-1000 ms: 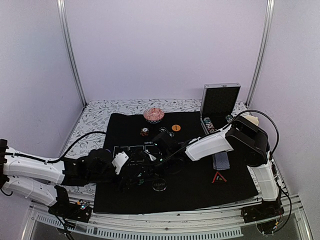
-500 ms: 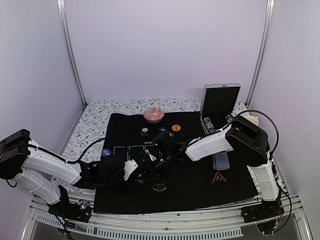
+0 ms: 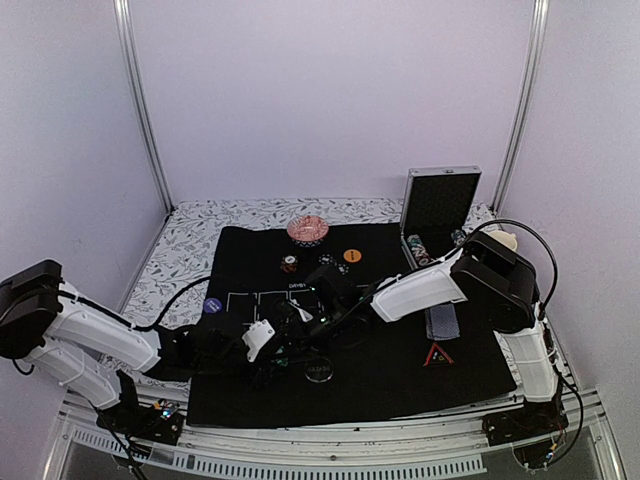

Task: Distribute texas hold em gaming equipment
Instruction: Pass from the right arm to the left

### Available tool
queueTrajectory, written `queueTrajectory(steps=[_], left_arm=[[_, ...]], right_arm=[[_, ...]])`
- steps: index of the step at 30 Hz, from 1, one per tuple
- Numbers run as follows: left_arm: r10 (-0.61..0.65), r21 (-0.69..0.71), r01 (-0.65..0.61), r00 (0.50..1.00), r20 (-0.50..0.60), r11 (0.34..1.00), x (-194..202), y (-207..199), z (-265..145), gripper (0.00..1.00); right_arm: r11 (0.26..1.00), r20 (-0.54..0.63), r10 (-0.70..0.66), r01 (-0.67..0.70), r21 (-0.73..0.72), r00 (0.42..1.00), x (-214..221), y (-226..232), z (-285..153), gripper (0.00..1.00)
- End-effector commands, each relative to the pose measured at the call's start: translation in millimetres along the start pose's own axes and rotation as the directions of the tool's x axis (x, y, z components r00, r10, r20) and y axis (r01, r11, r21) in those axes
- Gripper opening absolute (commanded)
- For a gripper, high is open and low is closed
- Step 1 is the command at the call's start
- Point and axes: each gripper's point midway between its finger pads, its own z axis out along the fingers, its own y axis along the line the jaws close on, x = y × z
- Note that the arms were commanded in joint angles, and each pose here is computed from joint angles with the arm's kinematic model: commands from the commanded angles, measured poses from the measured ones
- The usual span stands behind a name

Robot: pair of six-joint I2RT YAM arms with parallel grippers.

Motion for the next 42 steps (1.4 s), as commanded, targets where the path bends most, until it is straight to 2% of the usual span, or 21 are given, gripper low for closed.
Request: queueTrajectory(steps=[1, 5, 13, 20, 24, 27, 32, 37, 40, 42], left_arm=[[0.010, -0.003, -0.010, 1.000, 0.017, 1.000, -5.6, 3.4, 2.7, 0.55], [0.010, -0.031, -0.011, 0.999, -0.042, 0.999, 0.8, 8.3, 8.4, 0.52], [0.006, -0.006, -0.006, 1.000, -0.024, 1.000, 0.5, 8.5, 10.1, 0.49], [-0.001, 0.033, 0.002, 0.999, -0.049, 0.999, 1.8, 7.5, 14.9, 0.23], [-0.001, 0.038, 0.003, 0.999, -0.048, 0.999, 1.2, 7.3, 13.7, 0.01], [-0.004, 0.036, 0.006, 0.998, -0.058, 0.999, 1.3, 7.6, 14.1, 0.00], [-0.013, 0.028, 0.016, 0.996, -0.089, 0.999, 4.4, 8.7, 15.5, 0.00], [-0.021, 0.028, 0.023, 0.996, -0.087, 0.999, 4.7, 9.9, 14.7, 0.00], [-0.023, 0.029, 0.025, 0.996, -0.086, 0.999, 4.1, 10.6, 14.8, 0.00], [-0.023, 0.029, 0.026, 0.996, -0.087, 0.999, 4.5, 10.7, 14.7, 0.00]], right_arm=[[1.000, 0.001, 0.001, -0.001, 0.004, 1.000, -1.9, -4.9, -1.7, 0.04], [1.000, 0.000, 0.004, -0.004, 0.006, 1.000, -1.5, -6.3, -1.3, 0.04], [1.000, 0.000, 0.003, -0.003, 0.003, 1.000, -2.5, -5.4, -0.9, 0.04], [1.000, -0.001, 0.001, -0.001, 0.001, 1.000, -2.6, -4.9, -0.5, 0.04], [1.000, -0.001, 0.000, 0.000, 0.000, 1.000, -2.6, -4.3, -0.8, 0.07], [1.000, 0.004, 0.000, 0.000, -0.002, 1.000, -4.4, -2.8, -3.6, 0.13], [1.000, 0.045, -0.012, 0.012, 0.010, 0.999, -10.7, 1.5, -18.4, 0.31], [1.000, 0.082, -0.011, 0.009, 0.030, 0.997, -14.9, 0.4, -34.4, 0.39], [0.999, 0.084, -0.010, 0.008, 0.033, 0.996, -14.4, -1.5, -37.8, 0.52], [0.999, 0.082, -0.015, 0.012, 0.031, 0.997, -14.2, 0.2, -38.3, 0.57]])
